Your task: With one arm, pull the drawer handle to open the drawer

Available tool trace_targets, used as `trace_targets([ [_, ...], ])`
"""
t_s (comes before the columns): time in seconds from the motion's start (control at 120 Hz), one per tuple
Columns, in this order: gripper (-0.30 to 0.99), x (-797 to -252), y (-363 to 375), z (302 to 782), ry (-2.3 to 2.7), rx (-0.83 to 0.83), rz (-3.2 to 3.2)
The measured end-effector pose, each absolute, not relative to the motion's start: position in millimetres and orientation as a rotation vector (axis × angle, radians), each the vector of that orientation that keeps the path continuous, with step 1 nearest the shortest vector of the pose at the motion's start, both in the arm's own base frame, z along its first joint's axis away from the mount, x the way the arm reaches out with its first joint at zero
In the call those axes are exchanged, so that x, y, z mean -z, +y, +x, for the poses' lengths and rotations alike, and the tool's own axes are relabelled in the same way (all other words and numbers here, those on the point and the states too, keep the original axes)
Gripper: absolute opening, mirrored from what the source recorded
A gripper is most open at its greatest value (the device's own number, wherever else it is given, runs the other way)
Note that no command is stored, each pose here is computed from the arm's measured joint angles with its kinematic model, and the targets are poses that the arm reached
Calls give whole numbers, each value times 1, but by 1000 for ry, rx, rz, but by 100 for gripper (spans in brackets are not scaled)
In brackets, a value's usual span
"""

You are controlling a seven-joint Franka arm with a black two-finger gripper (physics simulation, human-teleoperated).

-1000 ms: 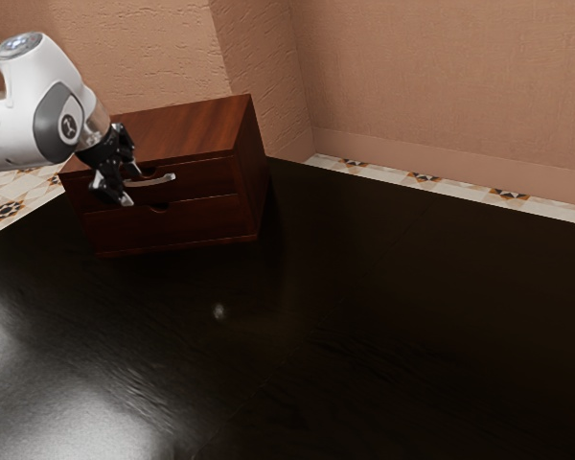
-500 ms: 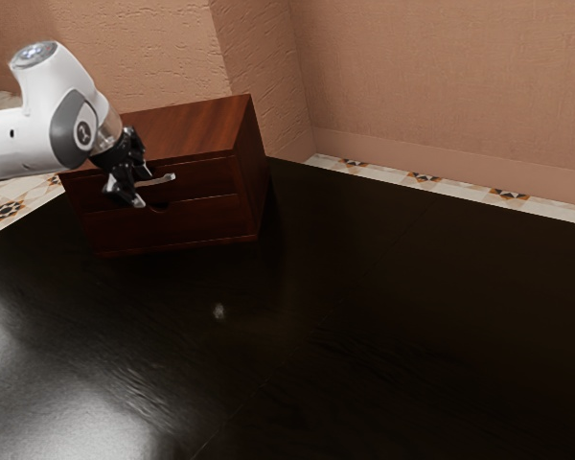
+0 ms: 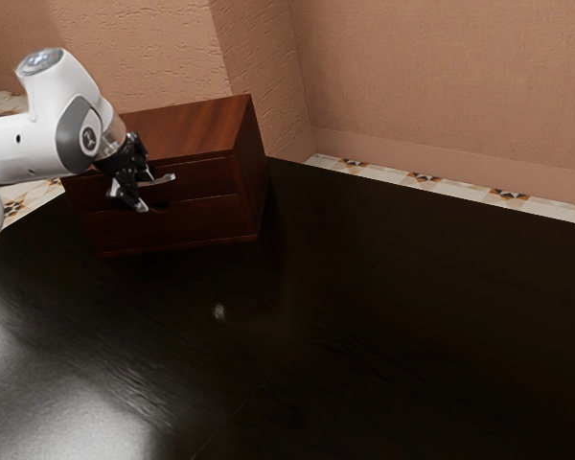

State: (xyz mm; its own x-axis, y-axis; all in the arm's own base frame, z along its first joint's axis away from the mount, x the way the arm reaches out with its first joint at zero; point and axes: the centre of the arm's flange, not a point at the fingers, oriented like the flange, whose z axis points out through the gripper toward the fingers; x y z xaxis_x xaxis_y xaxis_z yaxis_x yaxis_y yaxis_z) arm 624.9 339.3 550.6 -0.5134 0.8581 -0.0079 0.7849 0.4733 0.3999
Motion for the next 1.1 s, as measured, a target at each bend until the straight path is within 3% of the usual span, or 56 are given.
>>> trace_targets([
  [0.458,-2,-558,334,615,2536,-421,1416],
  [1.1,-9,-561,316,577,2576,-275,1437],
])
